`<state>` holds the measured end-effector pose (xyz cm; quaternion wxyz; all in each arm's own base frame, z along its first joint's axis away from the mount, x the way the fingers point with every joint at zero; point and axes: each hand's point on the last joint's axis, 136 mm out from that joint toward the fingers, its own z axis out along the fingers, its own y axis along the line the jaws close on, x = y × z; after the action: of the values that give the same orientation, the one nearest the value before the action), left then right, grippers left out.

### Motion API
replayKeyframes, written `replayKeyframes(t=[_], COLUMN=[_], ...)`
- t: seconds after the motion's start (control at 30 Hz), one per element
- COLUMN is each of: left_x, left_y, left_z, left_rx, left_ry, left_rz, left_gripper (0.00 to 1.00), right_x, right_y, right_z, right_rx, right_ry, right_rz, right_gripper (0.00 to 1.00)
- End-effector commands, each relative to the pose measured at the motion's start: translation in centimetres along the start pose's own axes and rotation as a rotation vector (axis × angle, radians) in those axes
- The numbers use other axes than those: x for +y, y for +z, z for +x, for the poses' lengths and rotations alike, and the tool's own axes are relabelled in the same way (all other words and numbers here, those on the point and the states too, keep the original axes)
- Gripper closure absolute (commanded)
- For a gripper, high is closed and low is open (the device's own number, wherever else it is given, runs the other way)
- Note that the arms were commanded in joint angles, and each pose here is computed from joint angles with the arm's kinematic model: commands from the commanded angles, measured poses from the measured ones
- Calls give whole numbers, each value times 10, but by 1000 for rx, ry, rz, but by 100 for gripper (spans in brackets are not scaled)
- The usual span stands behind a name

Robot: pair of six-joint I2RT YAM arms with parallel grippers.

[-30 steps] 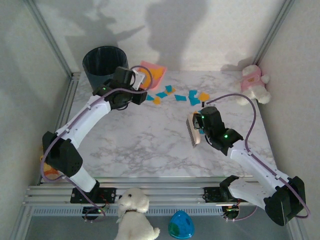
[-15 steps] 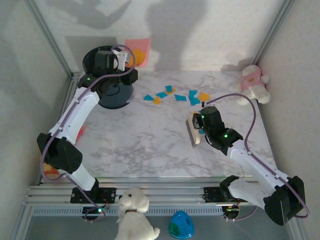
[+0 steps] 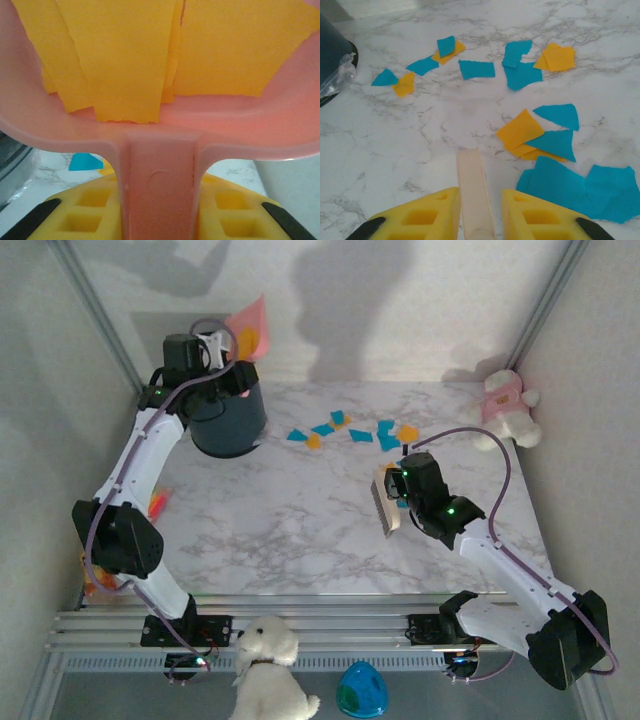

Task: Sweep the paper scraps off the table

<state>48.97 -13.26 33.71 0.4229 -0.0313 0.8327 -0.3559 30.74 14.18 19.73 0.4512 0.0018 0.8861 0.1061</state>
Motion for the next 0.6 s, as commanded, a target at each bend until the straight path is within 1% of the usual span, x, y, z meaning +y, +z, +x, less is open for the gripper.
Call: replayKeyframes(t=[0.0,0.23,0.57], left_x=[-1,10,15], left_y=[2,7,11], left_z=[-16,-23,-30], left_rx=[-13,-12,-15], left_ry=[-77,-169,-240], left_rz=[85,143,178], left_gripper=[100,100,100], right_x=[3,4,3], right_y=[-3,-2,-1], right_z=[-13,-13,-12], right_rx=[-25,-19,-12], right_ry=[26,21,23], right_rz=[-15,-12,-9], right_gripper=[100,100,100])
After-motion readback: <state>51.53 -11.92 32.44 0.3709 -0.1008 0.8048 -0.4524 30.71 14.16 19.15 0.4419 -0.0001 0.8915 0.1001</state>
